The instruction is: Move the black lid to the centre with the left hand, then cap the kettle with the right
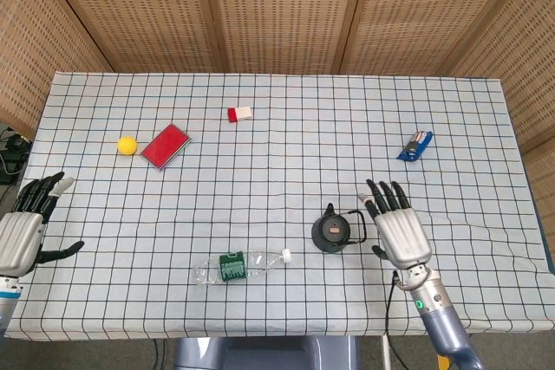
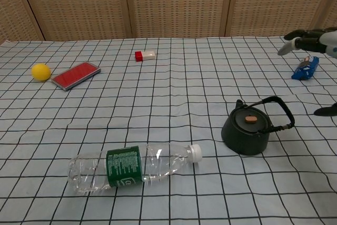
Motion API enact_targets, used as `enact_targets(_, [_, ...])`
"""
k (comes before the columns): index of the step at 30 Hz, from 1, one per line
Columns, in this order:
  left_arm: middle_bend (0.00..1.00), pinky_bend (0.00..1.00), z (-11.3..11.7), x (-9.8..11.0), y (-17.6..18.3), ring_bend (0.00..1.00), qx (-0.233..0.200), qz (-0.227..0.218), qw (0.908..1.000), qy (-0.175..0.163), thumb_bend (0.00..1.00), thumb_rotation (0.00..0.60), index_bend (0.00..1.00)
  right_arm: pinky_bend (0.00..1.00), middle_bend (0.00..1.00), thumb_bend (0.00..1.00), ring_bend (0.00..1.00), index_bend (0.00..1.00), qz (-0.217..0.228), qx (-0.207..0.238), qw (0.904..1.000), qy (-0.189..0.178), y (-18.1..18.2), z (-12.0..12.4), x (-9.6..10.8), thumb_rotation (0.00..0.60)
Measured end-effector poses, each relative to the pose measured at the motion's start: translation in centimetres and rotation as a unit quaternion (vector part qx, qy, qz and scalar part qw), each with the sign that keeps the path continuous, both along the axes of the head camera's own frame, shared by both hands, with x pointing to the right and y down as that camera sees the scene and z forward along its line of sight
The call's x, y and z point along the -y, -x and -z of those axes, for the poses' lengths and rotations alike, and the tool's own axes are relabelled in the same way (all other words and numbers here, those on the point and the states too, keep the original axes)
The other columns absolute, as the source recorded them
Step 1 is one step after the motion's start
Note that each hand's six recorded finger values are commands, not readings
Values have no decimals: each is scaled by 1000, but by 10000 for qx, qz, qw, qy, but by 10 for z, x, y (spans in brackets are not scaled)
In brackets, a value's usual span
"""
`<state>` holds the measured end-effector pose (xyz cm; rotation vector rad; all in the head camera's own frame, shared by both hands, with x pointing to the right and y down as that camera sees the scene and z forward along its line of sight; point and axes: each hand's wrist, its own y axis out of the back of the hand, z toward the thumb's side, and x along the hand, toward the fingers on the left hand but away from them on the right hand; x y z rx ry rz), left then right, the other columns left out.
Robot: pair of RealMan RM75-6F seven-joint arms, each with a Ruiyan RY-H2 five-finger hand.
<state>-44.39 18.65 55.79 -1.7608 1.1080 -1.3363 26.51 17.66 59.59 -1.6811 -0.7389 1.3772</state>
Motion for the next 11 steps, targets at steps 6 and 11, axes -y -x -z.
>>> enact_targets(6, [0, 0, -10, 0, 0, 0, 167, 2, 9998, -58, 94, 600, 0, 0, 0, 260, 0, 131, -398, -43, 9989, -224, -61, -8, -11, 600])
enact_targets(11, [0, 0, -14, 1, 4, 0, 293, 64, 9995, -141, 93, 600, 0, 0, 0, 258, 0, 132, -649, -54, 9975, -279, -109, -13, -28, 600])
